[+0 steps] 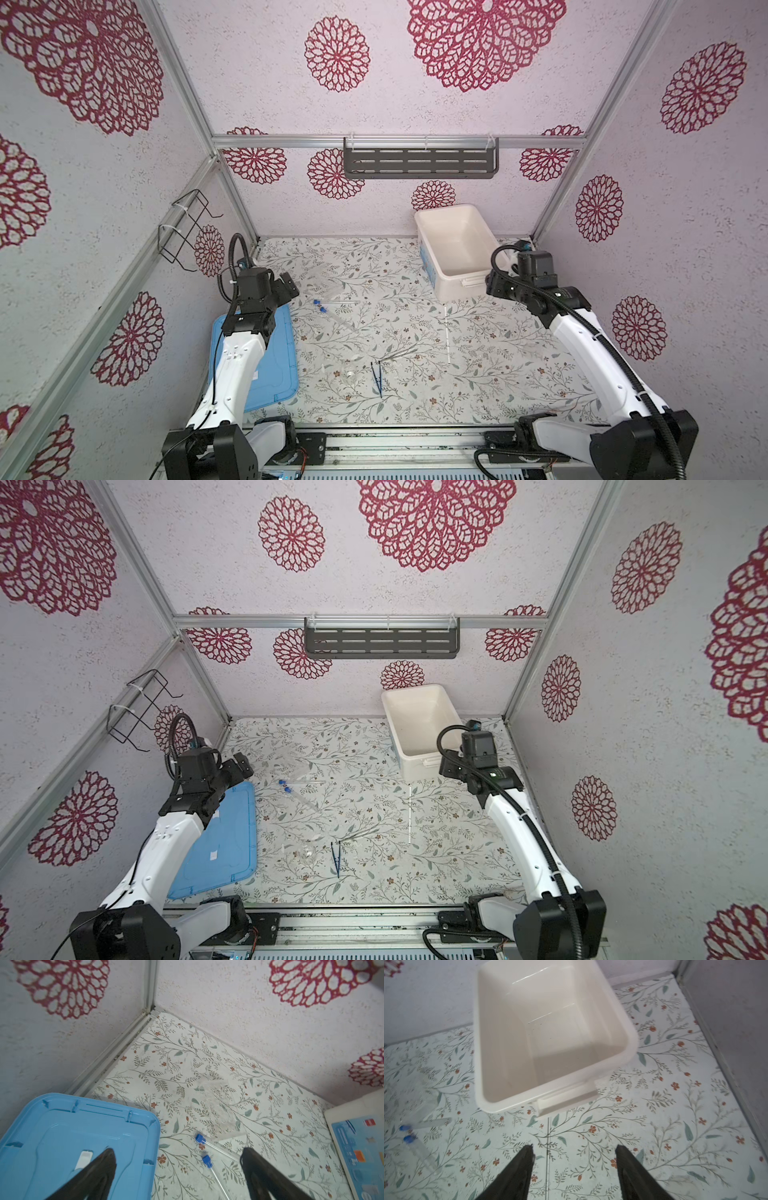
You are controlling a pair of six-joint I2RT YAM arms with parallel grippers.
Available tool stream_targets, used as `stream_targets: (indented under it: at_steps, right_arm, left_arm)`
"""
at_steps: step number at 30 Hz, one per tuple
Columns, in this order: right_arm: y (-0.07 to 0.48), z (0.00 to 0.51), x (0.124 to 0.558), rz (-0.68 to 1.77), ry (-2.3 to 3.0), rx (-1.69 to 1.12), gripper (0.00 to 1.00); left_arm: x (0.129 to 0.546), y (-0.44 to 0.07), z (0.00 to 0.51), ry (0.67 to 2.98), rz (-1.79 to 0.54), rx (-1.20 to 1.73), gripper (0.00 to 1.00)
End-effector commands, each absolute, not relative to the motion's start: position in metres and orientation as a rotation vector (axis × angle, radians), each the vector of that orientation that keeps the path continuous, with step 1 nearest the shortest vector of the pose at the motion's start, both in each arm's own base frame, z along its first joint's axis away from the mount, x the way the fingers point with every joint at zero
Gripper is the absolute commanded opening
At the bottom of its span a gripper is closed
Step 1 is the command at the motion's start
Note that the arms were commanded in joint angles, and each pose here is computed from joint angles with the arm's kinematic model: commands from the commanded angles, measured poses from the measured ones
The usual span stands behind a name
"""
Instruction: Organize the chemistry lab equipment
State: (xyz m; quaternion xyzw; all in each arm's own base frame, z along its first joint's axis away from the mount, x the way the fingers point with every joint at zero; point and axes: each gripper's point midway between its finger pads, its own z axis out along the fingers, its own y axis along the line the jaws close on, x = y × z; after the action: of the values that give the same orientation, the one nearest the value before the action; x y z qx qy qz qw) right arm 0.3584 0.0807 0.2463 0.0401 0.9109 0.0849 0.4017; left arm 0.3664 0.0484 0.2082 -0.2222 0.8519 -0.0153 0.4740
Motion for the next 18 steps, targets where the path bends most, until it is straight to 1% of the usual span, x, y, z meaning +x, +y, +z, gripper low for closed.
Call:
stream_targets:
  at_steps: [1, 4, 8, 11, 12, 14, 18]
  right_arm:
    - [0.103, 0.255, 0.361, 0.203, 2.329, -0.022, 0.66]
    - [0.125, 0.252, 0.375, 0.217, 2.347, -0.088, 0.65]
    - [0.152, 0.25, 0.393, 0.214, 2.369, -0.163, 0.63]
    - [0.177, 0.242, 0.406, 0.235, 2.41, -0.256, 0.59]
    - [0.185, 0.239, 0.411, 0.243, 2.425, -0.29, 0.55]
    - [0.194, 0.23, 0.422, 0.222, 2.468, -0.33, 0.52]
    - [0.204, 0.214, 0.44, 0.145, 2.55, -0.349, 0.5]
  left_arm:
    - [0.367, 0.035, 0.206, 2.132, -0.014, -0.469, 0.97]
    - [0.366, 0.028, 0.201, 2.161, -0.009, -0.445, 0.97]
    - [0.355, 0.037, 0.197, 2.198, 0.09, -0.433, 0.97]
    - [0.339, 0.05, 0.19, 2.223, 0.19, -0.467, 0.97]
    - [0.333, 0.053, 0.187, 2.228, 0.209, -0.474, 0.97]
    - [0.328, 0.053, 0.184, 2.224, 0.22, -0.473, 0.97]
    - [0.329, 0.054, 0.193, 2.185, 0.23, -0.452, 0.97]
